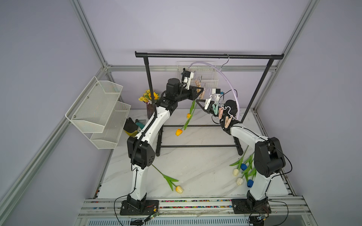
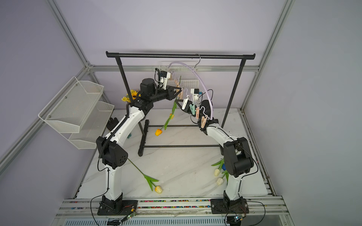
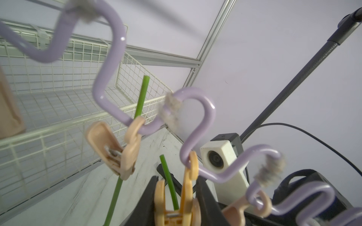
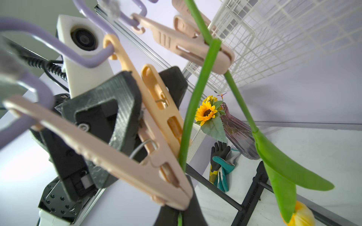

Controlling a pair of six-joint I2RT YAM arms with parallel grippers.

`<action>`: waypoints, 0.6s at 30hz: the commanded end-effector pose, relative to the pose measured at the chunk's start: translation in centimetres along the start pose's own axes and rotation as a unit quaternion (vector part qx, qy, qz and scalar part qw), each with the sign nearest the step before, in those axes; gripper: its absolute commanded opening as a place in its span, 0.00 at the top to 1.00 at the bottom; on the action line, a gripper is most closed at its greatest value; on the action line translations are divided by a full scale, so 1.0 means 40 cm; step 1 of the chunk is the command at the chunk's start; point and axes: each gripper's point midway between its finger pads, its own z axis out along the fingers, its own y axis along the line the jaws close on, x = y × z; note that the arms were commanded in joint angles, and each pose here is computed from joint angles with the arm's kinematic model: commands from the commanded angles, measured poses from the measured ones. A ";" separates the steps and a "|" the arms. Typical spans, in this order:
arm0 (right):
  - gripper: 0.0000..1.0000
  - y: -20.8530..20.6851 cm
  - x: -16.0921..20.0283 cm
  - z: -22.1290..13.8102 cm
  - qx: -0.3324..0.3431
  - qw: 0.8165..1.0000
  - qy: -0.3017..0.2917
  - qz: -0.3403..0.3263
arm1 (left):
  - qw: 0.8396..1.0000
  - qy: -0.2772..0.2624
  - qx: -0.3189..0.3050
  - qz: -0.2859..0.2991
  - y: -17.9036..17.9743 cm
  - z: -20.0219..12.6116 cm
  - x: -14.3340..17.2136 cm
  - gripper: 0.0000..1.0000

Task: Dry the flowers on a clothes hanger
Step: Clamp the flower onto the hanger.

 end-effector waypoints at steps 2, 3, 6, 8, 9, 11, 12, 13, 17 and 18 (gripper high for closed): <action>1.00 0.089 -0.037 -0.001 -0.064 0.998 -0.012 -0.026 | 0.999 -0.030 0.024 0.009 -0.047 -0.021 -0.055 0.96; 1.00 0.090 -0.037 0.001 -0.069 0.997 -0.012 -0.021 | 0.999 -0.029 0.023 0.008 -0.045 -0.020 -0.053 0.96; 1.00 0.086 -0.035 0.007 -0.074 0.997 -0.011 -0.014 | 0.999 -0.031 0.028 0.006 -0.050 -0.021 -0.056 0.96; 1.00 0.075 -0.034 0.012 -0.072 0.997 -0.012 -0.006 | 0.999 -0.033 0.034 0.005 -0.057 -0.023 -0.060 0.96; 1.00 0.071 -0.036 0.011 -0.071 0.997 -0.015 -0.003 | 0.999 -0.033 0.036 0.004 -0.058 -0.022 -0.060 0.96; 1.00 0.063 -0.038 0.013 -0.067 0.998 -0.019 0.001 | 0.999 -0.035 0.038 0.003 -0.059 -0.022 -0.062 0.96; 1.00 0.059 -0.037 0.015 -0.066 0.998 -0.019 0.003 | 0.999 -0.036 0.038 0.004 -0.061 -0.023 -0.063 0.96; 1.00 0.053 -0.038 0.016 -0.064 0.998 -0.020 0.005 | 0.999 -0.036 0.039 0.003 -0.062 -0.023 -0.064 0.97; 1.00 0.041 -0.031 0.026 -0.059 0.998 -0.019 0.012 | 0.998 -0.038 0.041 0.002 -0.065 -0.024 -0.067 0.97; 1.00 0.037 -0.030 0.029 -0.058 0.998 -0.019 0.013 | 0.998 -0.038 0.042 0.001 -0.066 -0.024 -0.067 0.97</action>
